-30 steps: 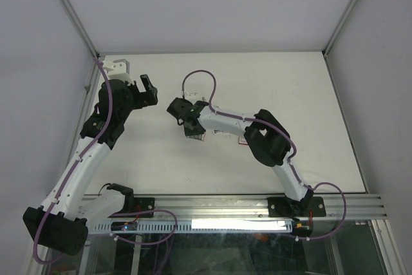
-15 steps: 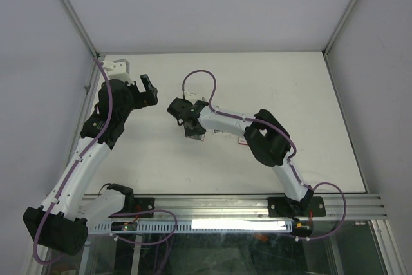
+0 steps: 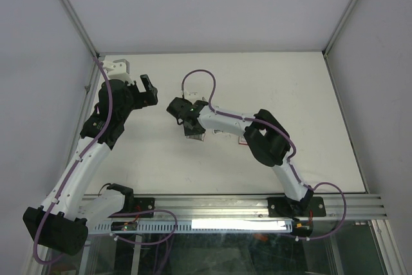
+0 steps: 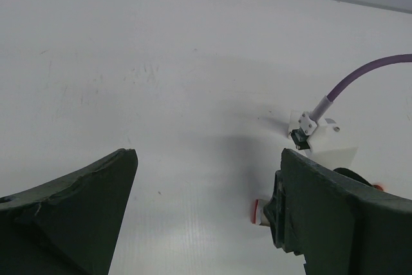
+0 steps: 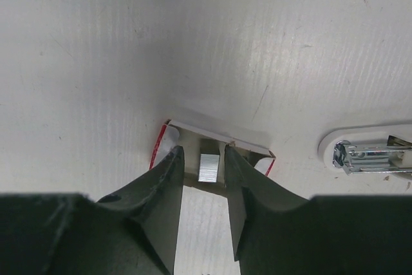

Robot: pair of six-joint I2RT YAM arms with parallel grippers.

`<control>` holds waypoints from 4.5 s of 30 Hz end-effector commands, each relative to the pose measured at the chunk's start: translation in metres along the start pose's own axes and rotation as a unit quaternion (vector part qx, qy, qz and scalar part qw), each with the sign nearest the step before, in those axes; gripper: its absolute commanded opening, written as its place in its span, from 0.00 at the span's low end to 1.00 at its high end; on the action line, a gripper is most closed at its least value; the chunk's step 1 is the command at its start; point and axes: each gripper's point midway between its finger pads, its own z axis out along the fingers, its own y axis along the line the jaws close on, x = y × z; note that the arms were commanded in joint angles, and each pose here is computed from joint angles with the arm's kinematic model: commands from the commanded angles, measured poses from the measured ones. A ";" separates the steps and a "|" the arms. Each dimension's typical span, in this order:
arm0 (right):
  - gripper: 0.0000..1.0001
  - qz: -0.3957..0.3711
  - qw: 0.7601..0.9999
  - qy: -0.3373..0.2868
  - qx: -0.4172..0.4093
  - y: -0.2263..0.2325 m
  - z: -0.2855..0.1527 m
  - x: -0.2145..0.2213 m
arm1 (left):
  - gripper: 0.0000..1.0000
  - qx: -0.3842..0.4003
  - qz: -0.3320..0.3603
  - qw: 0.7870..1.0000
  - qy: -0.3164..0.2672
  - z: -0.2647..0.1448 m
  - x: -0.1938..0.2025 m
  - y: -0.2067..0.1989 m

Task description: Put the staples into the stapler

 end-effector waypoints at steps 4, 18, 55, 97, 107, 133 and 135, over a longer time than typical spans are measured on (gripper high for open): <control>0.33 0.004 1.000 -0.013 0.003 0.004 -0.001 -0.010 | 0.99 0.017 0.005 1.000 -0.023 -0.001 -0.011 -0.006; 0.18 0.008 1.000 -0.016 0.000 0.005 -0.001 -0.012 | 0.99 0.017 0.005 1.000 -0.024 -0.002 -0.012 -0.006; 0.14 0.120 0.982 -0.138 -0.047 -0.175 -0.128 -0.035 | 0.95 0.364 -0.003 0.915 0.175 0.036 0.159 -0.222; 0.16 0.144 0.976 -0.147 -0.077 -0.184 -0.135 -0.015 | 0.90 0.371 0.022 0.892 0.256 0.055 0.267 -0.229; 0.16 0.142 0.976 -0.143 -0.076 -0.183 -0.132 -0.013 | 0.90 0.404 -0.004 0.873 0.273 0.032 0.280 -0.249; 0.15 0.090 0.986 -0.124 -0.073 -0.135 -0.092 -0.017 | 0.99 0.289 -0.081 0.948 0.106 0.007 0.018 -0.114; 0.15 0.082 0.987 -0.125 -0.065 -0.131 -0.084 -0.019 | 0.99 0.259 -0.071 0.959 0.093 0.011 0.003 -0.091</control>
